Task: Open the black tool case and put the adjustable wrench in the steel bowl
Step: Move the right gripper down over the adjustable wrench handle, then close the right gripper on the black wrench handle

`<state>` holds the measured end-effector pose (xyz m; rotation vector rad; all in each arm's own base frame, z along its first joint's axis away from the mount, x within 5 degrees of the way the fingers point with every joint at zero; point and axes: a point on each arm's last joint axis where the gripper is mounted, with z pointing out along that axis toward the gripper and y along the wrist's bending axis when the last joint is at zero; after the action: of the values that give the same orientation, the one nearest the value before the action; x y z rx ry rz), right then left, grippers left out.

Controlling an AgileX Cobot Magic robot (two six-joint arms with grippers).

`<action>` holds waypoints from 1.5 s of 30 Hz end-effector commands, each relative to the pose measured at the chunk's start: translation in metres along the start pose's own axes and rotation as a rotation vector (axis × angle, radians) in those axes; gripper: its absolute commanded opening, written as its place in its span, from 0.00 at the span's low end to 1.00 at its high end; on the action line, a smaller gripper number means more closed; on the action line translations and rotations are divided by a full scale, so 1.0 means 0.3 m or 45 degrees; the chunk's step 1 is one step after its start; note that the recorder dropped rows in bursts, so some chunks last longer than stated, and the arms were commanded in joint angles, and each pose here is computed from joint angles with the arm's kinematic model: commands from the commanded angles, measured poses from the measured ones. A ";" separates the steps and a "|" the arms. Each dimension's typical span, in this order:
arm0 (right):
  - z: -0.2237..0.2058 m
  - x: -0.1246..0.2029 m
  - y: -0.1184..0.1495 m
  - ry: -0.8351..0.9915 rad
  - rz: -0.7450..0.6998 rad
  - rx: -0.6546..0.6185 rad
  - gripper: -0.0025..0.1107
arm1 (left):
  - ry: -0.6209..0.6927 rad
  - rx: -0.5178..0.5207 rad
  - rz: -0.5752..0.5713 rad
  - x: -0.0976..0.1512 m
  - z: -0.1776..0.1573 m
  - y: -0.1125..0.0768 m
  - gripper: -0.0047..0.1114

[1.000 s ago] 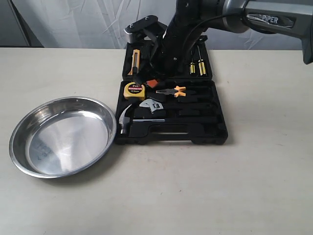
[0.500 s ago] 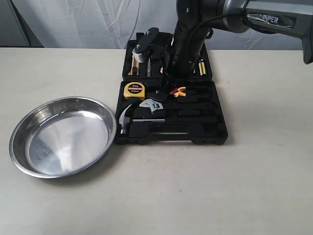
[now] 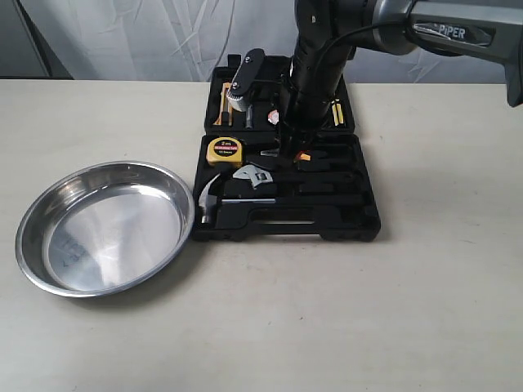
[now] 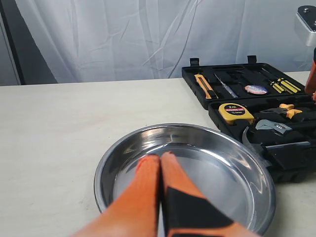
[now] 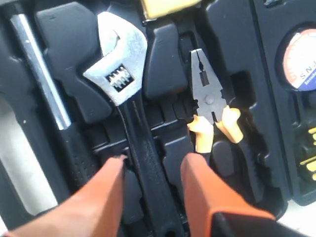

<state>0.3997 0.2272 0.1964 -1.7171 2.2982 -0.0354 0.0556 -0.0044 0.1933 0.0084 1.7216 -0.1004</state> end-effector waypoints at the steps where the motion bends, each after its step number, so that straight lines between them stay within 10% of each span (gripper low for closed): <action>1: 0.003 0.005 -0.010 0.002 -0.097 0.009 0.37 | 0.001 -0.001 0.006 0.006 0.000 0.001 0.04; 14: 0.117 0.020 0.004 0.067 -0.377 -0.078 0.37 | 0.001 -0.001 0.006 0.006 0.000 0.001 0.04; 45: 0.153 -0.001 0.000 -0.023 -0.378 -0.048 0.37 | 0.001 -0.001 0.006 0.006 0.000 0.001 0.04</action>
<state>0.4078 0.2358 0.1487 -2.0686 2.0343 -0.0253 0.0556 -0.0044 0.1933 0.0084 1.7216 -0.1004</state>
